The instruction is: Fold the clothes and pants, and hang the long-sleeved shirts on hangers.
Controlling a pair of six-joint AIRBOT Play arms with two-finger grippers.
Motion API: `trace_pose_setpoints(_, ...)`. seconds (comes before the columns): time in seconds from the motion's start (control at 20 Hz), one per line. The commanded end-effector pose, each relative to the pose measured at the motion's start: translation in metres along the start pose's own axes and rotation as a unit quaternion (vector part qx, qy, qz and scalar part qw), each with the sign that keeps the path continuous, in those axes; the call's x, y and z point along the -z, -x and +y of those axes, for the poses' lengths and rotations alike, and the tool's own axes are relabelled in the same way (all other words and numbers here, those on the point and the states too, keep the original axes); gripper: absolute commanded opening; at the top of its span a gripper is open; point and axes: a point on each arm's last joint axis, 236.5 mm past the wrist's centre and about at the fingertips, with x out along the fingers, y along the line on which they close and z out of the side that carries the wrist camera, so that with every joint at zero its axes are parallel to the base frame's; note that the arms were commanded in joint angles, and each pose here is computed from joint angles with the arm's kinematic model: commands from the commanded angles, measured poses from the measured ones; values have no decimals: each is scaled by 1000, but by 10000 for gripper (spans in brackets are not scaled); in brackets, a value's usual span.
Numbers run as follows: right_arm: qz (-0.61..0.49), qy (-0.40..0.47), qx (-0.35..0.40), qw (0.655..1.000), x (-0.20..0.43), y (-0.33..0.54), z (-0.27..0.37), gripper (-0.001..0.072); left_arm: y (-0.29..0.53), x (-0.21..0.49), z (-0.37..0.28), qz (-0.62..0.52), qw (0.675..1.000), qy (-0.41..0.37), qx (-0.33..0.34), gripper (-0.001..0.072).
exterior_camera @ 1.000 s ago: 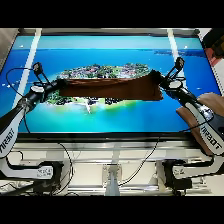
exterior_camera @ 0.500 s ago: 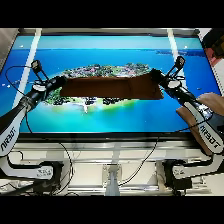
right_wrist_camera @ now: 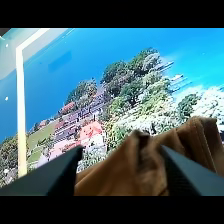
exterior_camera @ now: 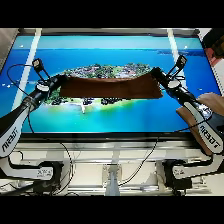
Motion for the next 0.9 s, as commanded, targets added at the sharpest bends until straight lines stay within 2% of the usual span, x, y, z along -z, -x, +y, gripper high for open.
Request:
trace_pose_setpoints(0.0, 9, 1, -6, 1000, 4, 1, 4, 604, 0, -1, -5, -6, 1000, -5, 0, 717)
trace_pose_setpoints(0.3, 1, 20, -32, 999, -16, 20, 22, 604, 22, -34, -12, -39, 999, -2, 12, 685)
trace_pose_setpoints(0.35, -9, 33, -34, 999, -26, 27, 23, 603, 28, -41, -12, -41, 999, 2, 18, 638)
trace_pose_setpoints(0.4, -14, 45, -37, 998, -34, 33, 25, 603, 35, -43, -11, -29, 999, 7, 33, 483)
trace_pose_setpoints(0.45, -17, 52, -39, 998, -41, 39, 24, 602, 40, -39, -9, -8, 999, 14, 49, 402)
trace_pose_setpoints(0.55, -11, 62, -40, 997, -51, 49, 17, 603, 47, -17, 5, 64, 990, 93, 79, 403)
trace_pose_setpoints(0.65, 10, 63, -39, 997, -50, 54, 4, 602, 57, 12, 30, 150, 967, 180, 101, 408)
trace_pose_setpoints(0.75, 42, 60, -39, 997, -42, 56, -9, 602, 71, 36, 59, 208, 952, 197, 106, 426)
trace_pose_setpoints(0.85, 61, 63, -36, 995, -37, 58, -18, 602, 78, 47, 86, 228, 953, 178, 87, 449)
